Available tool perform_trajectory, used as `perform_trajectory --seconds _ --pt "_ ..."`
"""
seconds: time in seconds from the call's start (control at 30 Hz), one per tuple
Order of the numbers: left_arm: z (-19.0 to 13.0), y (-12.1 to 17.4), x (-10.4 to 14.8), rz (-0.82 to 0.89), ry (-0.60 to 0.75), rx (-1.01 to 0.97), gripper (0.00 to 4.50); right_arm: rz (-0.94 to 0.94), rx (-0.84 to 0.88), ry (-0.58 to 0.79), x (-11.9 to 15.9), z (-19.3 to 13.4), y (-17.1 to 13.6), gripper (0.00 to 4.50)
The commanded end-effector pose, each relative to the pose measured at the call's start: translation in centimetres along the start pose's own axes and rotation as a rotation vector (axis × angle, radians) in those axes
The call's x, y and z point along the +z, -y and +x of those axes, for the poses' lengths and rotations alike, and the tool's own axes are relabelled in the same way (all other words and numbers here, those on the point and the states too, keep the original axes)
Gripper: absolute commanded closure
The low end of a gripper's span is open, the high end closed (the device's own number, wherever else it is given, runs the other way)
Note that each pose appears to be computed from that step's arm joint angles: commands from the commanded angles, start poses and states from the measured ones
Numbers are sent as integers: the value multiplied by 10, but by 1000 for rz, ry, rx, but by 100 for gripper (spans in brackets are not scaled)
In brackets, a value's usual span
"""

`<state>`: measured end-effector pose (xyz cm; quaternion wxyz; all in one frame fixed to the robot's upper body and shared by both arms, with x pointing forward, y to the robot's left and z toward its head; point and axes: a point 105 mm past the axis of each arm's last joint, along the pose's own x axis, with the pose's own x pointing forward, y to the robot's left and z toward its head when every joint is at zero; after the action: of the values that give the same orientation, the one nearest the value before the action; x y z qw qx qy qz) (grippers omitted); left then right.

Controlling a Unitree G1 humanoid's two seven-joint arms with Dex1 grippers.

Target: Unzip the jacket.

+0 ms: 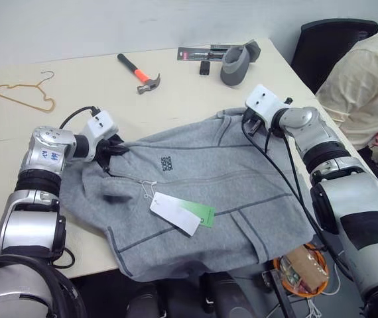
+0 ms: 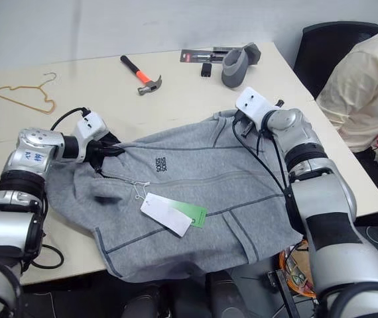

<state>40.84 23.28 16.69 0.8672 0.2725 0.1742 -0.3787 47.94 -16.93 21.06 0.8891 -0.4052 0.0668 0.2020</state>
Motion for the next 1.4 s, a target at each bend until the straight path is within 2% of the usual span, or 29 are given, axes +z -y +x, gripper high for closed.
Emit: perform_trajectory --seconds 0.03,0.1,0.17,0.2,0.23,0.3,0.43,0.57,0.67,0.77,0.9,1.03,1.07,1.17,1.27,1.4 --pt "-13 -6 -1 -33 1 54 449 2 -51 28 7 -5 16 450" --pt "-12 -5 1 -40 9 54 449 17 -46 35 8 -6 16 450" --pt "-11 -4 2 -35 5 51 383 27 -50 37 9 -6 17 450" --pt "-11 -3 3 -21 1 41 352 42 -49 36 8 -6 17 408" --pt "-11 -4 5 -22 4 45 328 50 -48 35 7 -7 18 396" --pt "-11 -6 8 -17 7 48 268 52 -49 31 4 -8 19 342" --pt "-16 -7 17 26 18 33 137 27 -87 38 4 -15 32 197" --pt "-30 -15 30 44 59 76 13 -5 -107 114 18 -29 51 65" --pt "-49 -14 48 56 144 41 3 -47 -90 199 29 -46 59 64" --pt "-69 -5 67 58 240 -24 3 -78 -56 272 36 -69 52 64" --pt "-93 33 90 99 338 -272 3 1 169 359 51 -105 -6 64" --pt "-98 76 81 159 239 -524 3 61 496 403 61 -146 -92 64" --pt "-93 84 71 215 172 -551 3 92 577 421 65 -156 -118 64" --pt "-81 92 50 316 53 -579 3 159 716 424 68 -173 -166 64" --pt "-71 93 38 374 -6 -593 3 211 774 395 66 -175 -200 64" --pt "-61 94 36 432 -17 -621 3 274 772 356 64 -167 -230 64"
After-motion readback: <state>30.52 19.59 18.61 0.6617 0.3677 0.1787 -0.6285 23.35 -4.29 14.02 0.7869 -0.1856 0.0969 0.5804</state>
